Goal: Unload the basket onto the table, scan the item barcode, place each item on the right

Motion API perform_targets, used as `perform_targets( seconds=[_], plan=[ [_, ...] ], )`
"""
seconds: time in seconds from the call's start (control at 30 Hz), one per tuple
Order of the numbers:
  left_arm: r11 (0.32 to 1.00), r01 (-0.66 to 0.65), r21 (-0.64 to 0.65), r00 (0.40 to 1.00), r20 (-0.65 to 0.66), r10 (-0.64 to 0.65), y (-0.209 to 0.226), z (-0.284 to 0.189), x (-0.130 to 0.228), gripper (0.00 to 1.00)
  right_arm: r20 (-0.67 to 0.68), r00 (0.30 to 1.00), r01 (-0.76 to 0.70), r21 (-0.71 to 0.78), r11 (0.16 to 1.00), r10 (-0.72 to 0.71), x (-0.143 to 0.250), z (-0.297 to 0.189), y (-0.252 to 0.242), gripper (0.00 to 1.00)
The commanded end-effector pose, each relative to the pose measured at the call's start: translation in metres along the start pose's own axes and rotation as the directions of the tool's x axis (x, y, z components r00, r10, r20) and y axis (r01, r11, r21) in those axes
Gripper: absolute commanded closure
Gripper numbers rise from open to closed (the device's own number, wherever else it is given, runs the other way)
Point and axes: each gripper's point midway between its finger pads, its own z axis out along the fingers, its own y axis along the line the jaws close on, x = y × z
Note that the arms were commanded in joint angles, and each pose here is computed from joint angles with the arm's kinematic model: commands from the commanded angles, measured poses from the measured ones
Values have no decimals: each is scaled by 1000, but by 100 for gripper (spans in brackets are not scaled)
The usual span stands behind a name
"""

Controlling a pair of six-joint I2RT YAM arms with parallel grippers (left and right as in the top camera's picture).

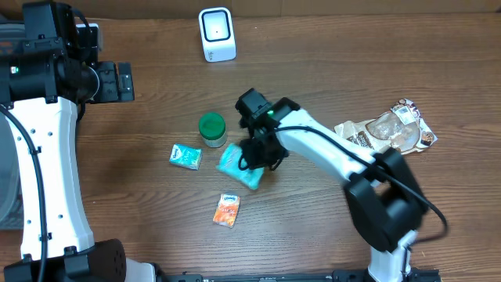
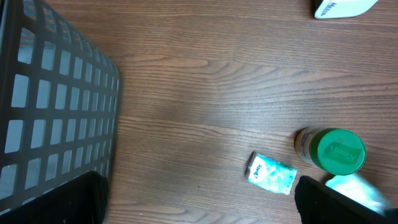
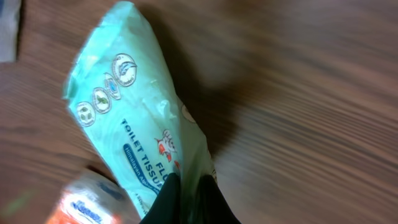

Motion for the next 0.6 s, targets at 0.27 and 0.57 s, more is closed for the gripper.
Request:
perform_targets(
  seconds=[0.27,0.57],
  plan=[
    [1000,-12,-11,1000,-6,12,3,2,0,0,463,885,-357,620,698,41,-39,-95,-121,96],
    [1000,-12,-11,1000,-6,12,3,2,0,0,513,854,-421,780,463,-87,-57,-84,-149,96]
  ],
)
